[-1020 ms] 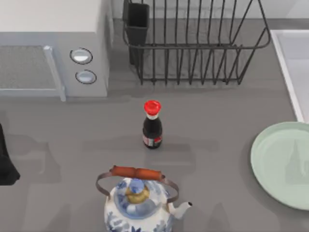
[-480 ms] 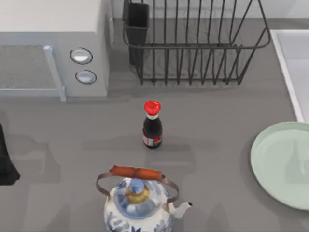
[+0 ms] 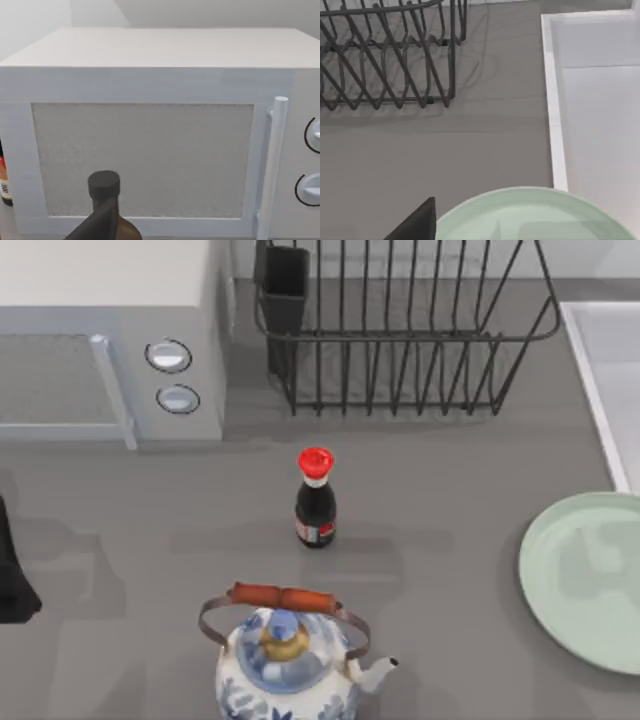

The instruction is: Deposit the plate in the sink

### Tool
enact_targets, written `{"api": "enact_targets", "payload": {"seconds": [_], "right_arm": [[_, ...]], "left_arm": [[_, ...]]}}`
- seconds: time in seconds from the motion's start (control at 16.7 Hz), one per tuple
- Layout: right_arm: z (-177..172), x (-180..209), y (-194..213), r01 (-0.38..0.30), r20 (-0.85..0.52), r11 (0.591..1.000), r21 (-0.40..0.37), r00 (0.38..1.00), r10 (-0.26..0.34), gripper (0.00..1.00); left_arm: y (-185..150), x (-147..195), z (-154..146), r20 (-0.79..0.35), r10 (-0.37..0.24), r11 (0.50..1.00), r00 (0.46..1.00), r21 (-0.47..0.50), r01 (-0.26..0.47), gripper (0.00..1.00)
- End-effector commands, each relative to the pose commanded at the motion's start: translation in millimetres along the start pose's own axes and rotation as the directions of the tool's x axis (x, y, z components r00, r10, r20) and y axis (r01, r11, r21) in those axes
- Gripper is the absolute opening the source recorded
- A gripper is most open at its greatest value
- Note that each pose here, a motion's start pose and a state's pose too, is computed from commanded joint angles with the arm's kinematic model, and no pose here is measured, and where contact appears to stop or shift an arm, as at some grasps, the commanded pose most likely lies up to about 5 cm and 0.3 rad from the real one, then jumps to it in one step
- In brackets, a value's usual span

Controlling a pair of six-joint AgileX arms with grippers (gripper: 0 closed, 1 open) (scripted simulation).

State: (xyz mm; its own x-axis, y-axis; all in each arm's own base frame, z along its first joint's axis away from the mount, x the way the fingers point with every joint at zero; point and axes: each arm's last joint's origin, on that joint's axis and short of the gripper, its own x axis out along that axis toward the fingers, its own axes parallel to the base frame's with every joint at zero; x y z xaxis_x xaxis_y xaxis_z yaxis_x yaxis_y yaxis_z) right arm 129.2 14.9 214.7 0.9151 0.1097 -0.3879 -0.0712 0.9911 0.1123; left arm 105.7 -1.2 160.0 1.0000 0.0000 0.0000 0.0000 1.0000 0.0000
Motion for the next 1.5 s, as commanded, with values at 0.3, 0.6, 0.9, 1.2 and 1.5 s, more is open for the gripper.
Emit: {"api": "enact_targets", "payload": {"seconds": [0.3, 0.6, 0.9, 1.2, 1.5], "right_arm": [[45.0, 44.0, 28.4, -0.005, -0.424, 0.999, 0.051, 0.905, 0.026, 1.00], [58.1, 113.4, 68.4, 0.058, -0.753, 0.998, 0.023, 0.657, -0.021, 1.00], [43.9, 164.4, 100.3, 0.109, -0.895, 0.993, -0.051, 0.436, -0.094, 1.00], [39.3, 174.4, 107.5, 0.119, -0.915, 0.990, -0.071, 0.388, -0.112, 1.00], [29.3, 180.0, 105.0, 0.122, -0.915, 0.990, -0.070, 0.386, -0.113, 1.00]], "left_arm": [[0.0, 0.0, 0.0, 0.000, 0.000, 1.000, 1.000, 0.000, 0.000, 1.00], [0.0, 0.0, 0.0, 0.000, 0.000, 1.000, 1.000, 0.000, 0.000, 1.00], [0.0, 0.0, 0.0, 0.000, 0.000, 1.000, 1.000, 0.000, 0.000, 1.00], [0.0, 0.0, 0.0, 0.000, 0.000, 1.000, 1.000, 0.000, 0.000, 1.00], [0.0, 0.0, 0.0, 0.000, 0.000, 1.000, 1.000, 0.000, 0.000, 1.00]]}}
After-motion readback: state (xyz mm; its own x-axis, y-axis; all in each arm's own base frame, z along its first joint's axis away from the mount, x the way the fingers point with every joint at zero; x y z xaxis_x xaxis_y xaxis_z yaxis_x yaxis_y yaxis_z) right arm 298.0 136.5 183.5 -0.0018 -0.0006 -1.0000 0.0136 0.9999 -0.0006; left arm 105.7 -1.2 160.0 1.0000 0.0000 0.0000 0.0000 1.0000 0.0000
